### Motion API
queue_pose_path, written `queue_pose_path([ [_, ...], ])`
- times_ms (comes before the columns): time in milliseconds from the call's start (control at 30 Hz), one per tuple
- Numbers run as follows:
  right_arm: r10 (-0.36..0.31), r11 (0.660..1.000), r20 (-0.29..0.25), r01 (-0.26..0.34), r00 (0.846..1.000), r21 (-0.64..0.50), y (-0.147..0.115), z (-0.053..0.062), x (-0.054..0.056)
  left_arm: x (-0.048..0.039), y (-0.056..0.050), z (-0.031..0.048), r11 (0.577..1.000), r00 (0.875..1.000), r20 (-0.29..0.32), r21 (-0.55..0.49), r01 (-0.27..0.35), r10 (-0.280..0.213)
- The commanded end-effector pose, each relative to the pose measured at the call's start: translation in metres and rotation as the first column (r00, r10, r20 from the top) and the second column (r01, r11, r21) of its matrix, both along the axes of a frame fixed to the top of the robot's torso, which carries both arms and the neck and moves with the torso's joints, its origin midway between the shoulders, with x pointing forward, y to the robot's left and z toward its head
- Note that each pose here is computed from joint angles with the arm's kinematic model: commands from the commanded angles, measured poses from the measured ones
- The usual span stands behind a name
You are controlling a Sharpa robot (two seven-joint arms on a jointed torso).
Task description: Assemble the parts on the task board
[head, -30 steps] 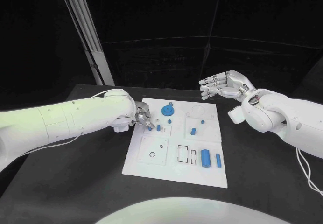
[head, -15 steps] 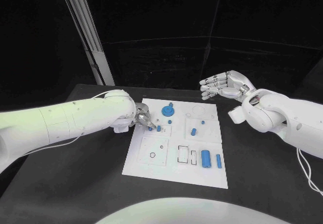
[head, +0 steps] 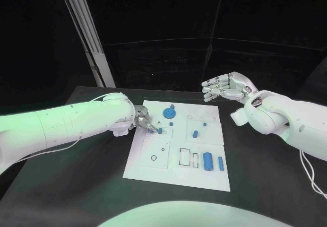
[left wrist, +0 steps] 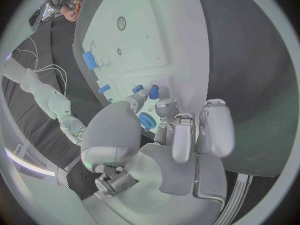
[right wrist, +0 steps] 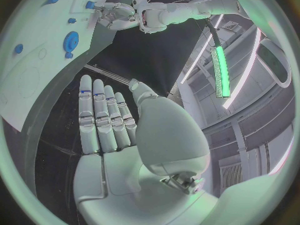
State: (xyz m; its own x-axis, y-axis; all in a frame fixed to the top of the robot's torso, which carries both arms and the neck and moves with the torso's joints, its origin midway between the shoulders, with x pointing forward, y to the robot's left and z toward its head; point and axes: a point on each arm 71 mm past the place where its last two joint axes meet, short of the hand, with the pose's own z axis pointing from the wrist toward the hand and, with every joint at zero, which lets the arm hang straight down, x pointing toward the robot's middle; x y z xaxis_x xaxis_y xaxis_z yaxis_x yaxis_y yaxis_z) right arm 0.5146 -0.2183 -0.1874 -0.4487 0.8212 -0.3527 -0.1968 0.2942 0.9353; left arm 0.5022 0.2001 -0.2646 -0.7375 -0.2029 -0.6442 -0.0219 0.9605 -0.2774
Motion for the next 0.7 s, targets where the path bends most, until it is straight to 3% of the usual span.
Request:
queue_pose_path([
  [33, 0.008, 1.0, 0.008, -0.008, 1.0, 0.005, 0.0, 0.002, 0.0, 0.0012, -0.002, 0.0054, 0.996, 0.998, 0.063, -0.085, -0.012, 0.017],
  [233, 0.006, 1.0, 0.008, -0.006, 1.0, 0.004, -0.001, 0.002, 0.0, 0.002, -0.001, 0.0126, 0.978, 0.99, 0.133, -0.21, -0.015, 0.044],
  [467, 0.003, 1.0, 0.008, -0.003, 1.0, 0.003, -0.002, 0.002, 0.0, 0.0073, 0.002, 0.025, 0.922, 0.965, 0.246, -0.387, 0.008, 0.095],
  [600, 0.001, 1.0, 0.008, -0.001, 1.0, 0.002, -0.002, 0.002, 0.0, 0.0092, -0.002, 0.0343, 0.895, 0.931, 0.355, -0.438, 0.088, 0.082],
  [700, 0.001, 1.0, 0.008, -0.001, 1.0, 0.002, -0.003, 0.002, 0.0, 0.0104, -0.009, 0.0412, 0.876, 0.893, 0.449, -0.445, 0.184, 0.04],
])
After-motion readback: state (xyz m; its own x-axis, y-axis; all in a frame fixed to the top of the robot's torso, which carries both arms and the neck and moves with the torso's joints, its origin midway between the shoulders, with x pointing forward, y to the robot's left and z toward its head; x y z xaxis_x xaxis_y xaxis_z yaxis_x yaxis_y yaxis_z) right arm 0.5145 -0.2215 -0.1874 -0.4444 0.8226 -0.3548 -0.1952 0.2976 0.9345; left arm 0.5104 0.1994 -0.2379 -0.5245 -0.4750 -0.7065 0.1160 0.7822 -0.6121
